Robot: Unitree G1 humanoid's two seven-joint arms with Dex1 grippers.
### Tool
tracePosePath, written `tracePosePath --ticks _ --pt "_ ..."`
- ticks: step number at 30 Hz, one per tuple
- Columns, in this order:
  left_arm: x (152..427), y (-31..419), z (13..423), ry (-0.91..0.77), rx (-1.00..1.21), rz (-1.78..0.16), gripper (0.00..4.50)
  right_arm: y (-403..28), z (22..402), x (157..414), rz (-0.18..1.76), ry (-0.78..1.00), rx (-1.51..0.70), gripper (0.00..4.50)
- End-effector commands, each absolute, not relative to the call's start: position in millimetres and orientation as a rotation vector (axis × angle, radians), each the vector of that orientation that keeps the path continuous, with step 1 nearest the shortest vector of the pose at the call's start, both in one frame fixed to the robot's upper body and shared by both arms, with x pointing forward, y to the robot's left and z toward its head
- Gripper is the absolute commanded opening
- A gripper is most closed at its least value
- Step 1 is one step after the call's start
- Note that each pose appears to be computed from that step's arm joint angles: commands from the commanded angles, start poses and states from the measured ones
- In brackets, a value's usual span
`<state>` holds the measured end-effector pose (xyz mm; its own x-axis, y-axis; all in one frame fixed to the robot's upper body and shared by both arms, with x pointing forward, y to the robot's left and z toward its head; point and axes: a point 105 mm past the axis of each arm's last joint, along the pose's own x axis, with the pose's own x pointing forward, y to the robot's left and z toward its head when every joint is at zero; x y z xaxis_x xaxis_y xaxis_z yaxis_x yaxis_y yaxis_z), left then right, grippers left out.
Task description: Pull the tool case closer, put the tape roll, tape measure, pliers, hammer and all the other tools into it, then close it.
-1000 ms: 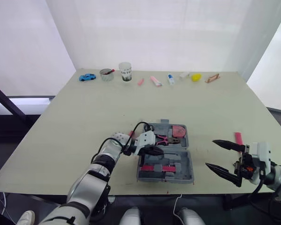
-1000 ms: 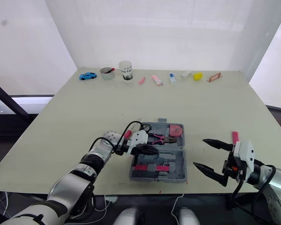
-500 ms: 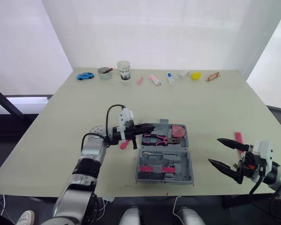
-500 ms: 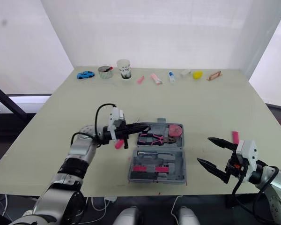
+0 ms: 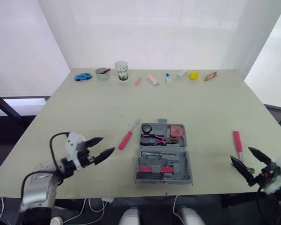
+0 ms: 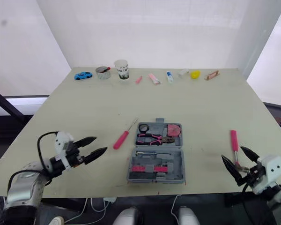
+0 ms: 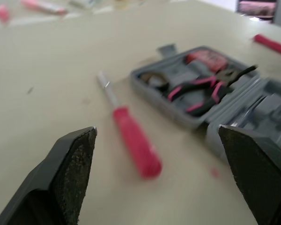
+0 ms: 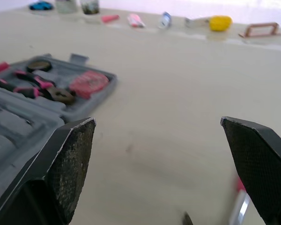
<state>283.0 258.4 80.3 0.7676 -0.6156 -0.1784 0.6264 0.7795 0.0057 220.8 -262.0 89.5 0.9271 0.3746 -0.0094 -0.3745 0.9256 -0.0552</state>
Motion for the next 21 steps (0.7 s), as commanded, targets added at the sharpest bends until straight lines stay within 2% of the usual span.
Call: tracePosePath --ticks 1,4,11,15,21 --pt "261.4 278.5 83.5 0.141 0.077 -0.556 4.45 -274.1 89.6 202.4 0.227 -0.034 -0.061 4.5" --pt "241.4 283.4 73.4 0.176 0.064 -0.505 4.45 -275.2 75.0 187.2 0.129 -0.005 -0.03 4.5" --pt "234.4 282.9 72.5 0.183 0.056 -0.494 4.45 -270.8 55.1 171.0 0.095 0.068 -0.038 4.5" --pt "240.1 278.4 76.3 0.169 0.068 -0.521 4.45 -283.9 54.3 173.3 0.045 0.09 -0.069 4.5" --pt "257.6 256.1 97.5 0.114 0.129 -0.669 4.45 -293.8 65.8 195.2 0.023 0.099 -0.065 4.5"
